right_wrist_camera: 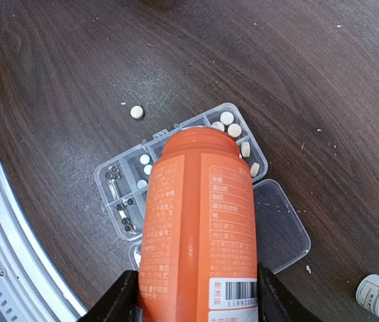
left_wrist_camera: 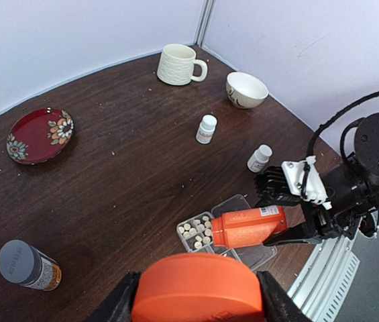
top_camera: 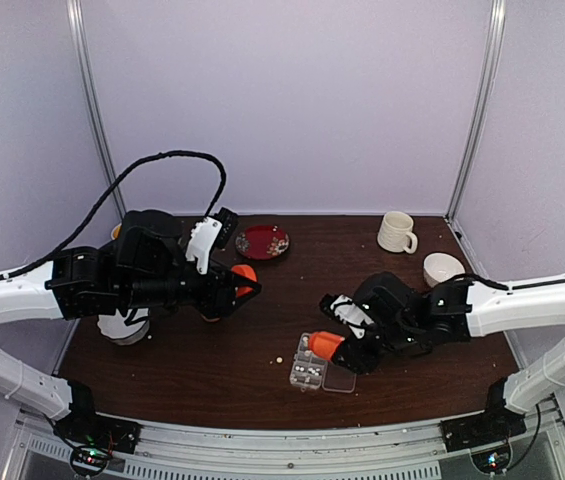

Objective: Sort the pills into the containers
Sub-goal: Pour the pill into the compartment of the pill container, then close the lid of the pill bottle.

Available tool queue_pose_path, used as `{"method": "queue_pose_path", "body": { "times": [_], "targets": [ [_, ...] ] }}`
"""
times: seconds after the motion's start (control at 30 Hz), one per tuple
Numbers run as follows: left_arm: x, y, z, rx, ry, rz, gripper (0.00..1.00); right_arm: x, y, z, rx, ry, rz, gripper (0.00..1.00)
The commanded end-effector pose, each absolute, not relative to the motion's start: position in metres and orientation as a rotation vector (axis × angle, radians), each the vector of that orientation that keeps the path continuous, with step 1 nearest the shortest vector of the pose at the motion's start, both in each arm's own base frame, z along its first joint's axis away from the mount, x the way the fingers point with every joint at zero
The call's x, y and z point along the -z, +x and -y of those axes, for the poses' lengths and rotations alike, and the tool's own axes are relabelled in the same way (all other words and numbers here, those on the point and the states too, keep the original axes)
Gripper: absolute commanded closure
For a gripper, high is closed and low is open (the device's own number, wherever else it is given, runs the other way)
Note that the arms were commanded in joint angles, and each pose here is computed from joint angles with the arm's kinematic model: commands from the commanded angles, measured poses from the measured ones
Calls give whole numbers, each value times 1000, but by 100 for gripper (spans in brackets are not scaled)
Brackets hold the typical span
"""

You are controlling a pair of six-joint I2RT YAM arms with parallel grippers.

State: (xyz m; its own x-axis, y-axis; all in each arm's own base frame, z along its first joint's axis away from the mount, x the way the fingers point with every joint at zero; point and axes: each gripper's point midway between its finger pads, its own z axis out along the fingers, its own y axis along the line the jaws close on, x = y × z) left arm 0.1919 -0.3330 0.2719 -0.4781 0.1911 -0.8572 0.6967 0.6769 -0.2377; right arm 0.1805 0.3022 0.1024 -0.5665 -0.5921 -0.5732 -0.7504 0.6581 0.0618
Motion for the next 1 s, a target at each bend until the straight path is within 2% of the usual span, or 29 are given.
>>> {"method": "queue_pose_path", "body": {
  "times": [0.0, 0.47, 0.97],
  "targets": [
    [-292, 192, 338, 776, 666, -1973, 86, -132, 187, -302, -528, -935, -2202, 100],
    [-297, 192, 340, 790, 667, -1970, 86, -142, 180, -294, -648, -924, -2041, 100],
    [-317, 189, 335, 833, 615, -1972, 87, -268, 171, -253, -723, -734, -1498, 100]
  ]
}}
